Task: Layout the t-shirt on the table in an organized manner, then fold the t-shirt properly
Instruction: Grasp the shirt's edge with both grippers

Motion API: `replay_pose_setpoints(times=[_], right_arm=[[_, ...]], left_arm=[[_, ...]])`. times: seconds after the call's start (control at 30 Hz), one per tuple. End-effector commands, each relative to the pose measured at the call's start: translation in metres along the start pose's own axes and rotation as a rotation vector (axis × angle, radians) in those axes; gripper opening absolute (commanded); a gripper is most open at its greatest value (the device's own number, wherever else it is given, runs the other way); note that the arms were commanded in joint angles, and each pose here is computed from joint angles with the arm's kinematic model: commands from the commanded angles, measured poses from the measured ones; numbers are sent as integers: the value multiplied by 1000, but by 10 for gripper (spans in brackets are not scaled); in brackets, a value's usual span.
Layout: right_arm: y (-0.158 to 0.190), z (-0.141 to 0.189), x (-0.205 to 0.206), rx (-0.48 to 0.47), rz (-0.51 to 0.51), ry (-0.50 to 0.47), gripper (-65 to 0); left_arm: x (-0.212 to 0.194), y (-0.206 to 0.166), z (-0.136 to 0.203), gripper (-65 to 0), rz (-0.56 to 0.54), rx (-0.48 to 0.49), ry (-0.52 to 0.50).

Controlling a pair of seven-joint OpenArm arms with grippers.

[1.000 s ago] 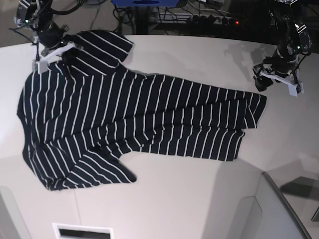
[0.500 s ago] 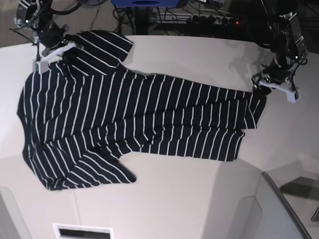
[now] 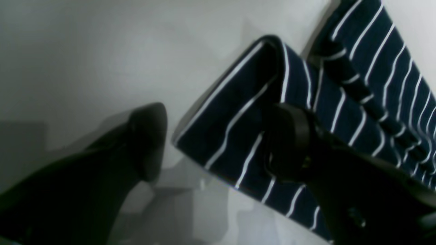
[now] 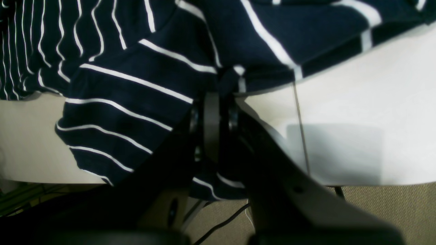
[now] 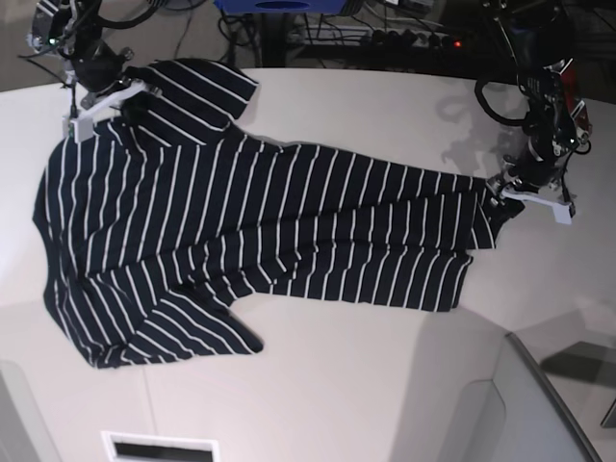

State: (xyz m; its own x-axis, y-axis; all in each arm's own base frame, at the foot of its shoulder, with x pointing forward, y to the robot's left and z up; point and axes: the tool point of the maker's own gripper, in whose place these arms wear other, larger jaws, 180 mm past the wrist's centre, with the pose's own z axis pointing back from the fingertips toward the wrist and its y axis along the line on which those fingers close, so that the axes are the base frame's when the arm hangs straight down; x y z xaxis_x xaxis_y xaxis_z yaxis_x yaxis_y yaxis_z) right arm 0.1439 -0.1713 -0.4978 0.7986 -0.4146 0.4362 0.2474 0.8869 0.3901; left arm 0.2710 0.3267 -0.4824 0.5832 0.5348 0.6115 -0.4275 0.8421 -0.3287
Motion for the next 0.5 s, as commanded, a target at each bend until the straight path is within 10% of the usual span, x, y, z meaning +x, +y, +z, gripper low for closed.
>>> replay_pose_setpoints(times=[0.0, 0.23, 0.47], right_arm=[[-5, 3, -4, -16, 8, 20, -645], [-5, 2, -2, -15, 9, 17, -645], [-5, 2, -1, -15, 11, 16, -645]], left_arm=[[-15, 5, 0, -211, -8, 19, 71], [-19, 8, 2, -229, -9, 25, 79], [-20, 9, 2, -594, -8, 28, 82]])
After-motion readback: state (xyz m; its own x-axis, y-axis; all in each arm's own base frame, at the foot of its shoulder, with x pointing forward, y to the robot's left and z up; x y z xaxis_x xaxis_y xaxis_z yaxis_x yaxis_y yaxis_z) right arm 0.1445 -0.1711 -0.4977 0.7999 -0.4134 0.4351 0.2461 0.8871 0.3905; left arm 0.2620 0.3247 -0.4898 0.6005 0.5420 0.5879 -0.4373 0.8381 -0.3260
